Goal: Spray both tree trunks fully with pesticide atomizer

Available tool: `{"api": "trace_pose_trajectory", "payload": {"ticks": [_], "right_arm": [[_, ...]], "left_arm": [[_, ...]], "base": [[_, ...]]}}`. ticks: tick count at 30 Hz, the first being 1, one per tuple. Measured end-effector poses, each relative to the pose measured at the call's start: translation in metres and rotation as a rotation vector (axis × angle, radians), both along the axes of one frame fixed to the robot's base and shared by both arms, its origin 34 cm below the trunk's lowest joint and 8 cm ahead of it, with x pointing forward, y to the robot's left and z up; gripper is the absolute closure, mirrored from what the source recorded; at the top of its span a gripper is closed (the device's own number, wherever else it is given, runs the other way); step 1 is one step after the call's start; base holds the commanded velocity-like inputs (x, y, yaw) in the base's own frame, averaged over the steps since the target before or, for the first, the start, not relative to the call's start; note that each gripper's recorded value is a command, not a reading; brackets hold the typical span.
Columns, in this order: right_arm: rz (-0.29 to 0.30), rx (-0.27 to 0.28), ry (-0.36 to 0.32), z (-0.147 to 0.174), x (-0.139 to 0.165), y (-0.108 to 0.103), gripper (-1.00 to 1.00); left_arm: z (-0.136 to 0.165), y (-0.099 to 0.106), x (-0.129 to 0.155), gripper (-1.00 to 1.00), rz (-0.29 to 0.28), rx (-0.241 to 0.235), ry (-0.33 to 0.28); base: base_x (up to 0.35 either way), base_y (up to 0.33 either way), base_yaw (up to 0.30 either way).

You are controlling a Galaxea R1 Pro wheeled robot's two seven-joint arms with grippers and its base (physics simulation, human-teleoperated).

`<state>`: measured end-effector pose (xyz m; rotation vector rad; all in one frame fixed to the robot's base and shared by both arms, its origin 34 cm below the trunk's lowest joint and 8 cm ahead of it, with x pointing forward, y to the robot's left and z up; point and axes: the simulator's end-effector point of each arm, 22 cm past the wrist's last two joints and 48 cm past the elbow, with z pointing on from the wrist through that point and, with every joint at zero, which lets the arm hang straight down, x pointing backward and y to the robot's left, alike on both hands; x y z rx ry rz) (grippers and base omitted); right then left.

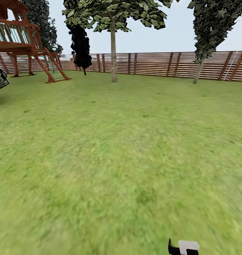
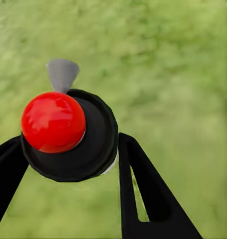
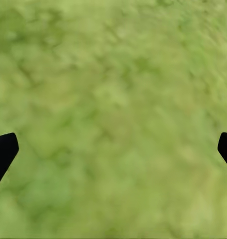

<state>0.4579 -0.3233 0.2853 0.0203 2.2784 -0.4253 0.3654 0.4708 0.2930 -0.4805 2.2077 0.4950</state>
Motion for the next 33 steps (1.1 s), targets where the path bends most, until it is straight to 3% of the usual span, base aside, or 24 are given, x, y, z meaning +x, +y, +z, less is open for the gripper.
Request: {"api": "trace_pose_trajectory", "payload": {"ticks": [33], "right_arm": [[0.000, 0.000, 0.001, -0.0001, -0.0001, 0.0000, -1.00]], "left_arm": [[0.0001, 0.0000, 0.0000, 1.00, 0.001, 0.000, -0.001]], "base": [[0.337, 0.000, 0.000]]}}
